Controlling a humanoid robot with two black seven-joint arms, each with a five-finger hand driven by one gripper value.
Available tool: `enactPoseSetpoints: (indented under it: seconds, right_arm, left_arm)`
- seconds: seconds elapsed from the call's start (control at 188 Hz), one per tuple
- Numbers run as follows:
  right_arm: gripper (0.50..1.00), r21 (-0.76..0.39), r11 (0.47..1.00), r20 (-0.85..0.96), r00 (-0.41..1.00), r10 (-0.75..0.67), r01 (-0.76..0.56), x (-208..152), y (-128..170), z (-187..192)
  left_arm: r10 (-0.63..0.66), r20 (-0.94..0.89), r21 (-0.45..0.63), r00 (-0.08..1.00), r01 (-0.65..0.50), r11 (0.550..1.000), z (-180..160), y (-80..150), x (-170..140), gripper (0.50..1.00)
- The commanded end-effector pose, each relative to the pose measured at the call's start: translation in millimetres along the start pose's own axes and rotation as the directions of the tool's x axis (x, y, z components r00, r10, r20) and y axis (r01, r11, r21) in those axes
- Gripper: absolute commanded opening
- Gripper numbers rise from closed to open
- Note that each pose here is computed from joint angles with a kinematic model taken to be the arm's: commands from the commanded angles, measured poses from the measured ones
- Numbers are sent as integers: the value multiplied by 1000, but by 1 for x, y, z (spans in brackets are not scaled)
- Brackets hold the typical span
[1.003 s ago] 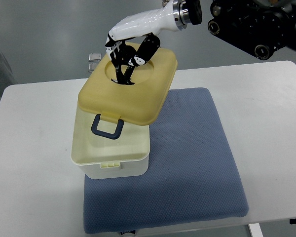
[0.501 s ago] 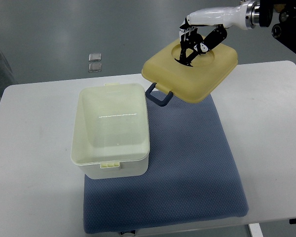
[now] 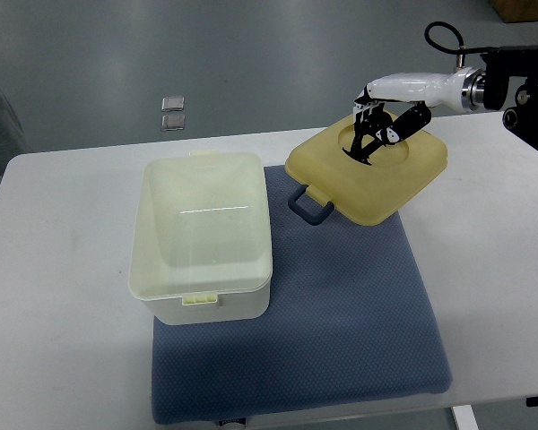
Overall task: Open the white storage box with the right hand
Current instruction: 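Lower the held lid onto the blue mat beside the box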
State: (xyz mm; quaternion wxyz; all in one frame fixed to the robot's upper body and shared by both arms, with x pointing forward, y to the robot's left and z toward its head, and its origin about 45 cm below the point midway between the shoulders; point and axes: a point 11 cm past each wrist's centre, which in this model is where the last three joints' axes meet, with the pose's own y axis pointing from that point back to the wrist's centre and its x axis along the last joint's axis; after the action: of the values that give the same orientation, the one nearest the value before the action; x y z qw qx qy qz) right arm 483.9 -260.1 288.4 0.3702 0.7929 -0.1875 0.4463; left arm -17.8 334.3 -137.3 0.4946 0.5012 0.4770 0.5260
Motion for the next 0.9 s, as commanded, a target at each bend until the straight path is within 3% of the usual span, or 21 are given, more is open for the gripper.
enactPoseSetpoints:
  seconds: [0.0, 0.896]
  right_arm:
    - [500, 1, 1000, 12, 1000, -14, 14, -15, -3, 2]
    - [500, 75, 994, 41, 996, -80, 77, -63, -34, -21]
  left_arm:
    - [0, 0, 0, 1000, 0, 1000, 0, 0, 0, 1000]
    - [0, 0, 0, 1000, 0, 1000, 0, 0, 0, 1000]
